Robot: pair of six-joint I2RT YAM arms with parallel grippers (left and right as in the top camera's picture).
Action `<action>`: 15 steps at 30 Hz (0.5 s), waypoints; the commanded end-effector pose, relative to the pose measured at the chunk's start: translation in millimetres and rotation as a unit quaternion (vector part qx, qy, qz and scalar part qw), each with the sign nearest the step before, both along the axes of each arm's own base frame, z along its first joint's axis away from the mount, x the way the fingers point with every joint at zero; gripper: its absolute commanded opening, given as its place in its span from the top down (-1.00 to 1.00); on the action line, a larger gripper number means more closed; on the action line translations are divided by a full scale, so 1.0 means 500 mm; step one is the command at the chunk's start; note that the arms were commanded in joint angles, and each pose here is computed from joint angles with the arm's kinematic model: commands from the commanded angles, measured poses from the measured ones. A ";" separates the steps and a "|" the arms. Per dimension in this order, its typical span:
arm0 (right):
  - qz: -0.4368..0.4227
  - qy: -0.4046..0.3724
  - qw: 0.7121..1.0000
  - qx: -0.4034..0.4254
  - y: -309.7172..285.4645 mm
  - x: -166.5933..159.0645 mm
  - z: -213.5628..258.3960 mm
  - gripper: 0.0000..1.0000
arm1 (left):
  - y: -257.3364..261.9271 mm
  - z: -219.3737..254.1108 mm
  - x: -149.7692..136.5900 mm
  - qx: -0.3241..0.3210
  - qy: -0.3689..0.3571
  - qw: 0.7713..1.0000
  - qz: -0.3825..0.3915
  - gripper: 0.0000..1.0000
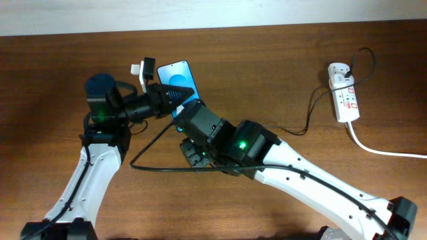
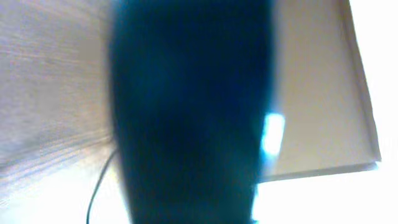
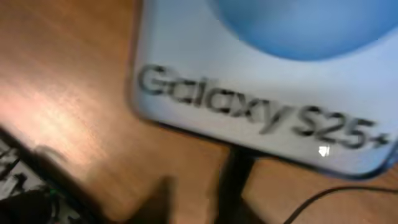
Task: Plug charger to phone and switch on socket
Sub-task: 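Lower the plugged phone with the left gripper toward the table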
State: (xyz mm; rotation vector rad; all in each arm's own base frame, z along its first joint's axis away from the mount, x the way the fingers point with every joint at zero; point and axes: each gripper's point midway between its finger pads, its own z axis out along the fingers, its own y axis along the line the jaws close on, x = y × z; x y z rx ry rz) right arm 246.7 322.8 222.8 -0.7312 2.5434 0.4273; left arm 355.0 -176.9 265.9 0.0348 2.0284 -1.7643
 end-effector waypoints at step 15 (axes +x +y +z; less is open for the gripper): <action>-0.204 -0.175 0.963 0.012 -0.342 0.063 0.271 -0.96 | -0.166 -0.132 0.088 0.122 -0.008 0.992 -0.019 1.00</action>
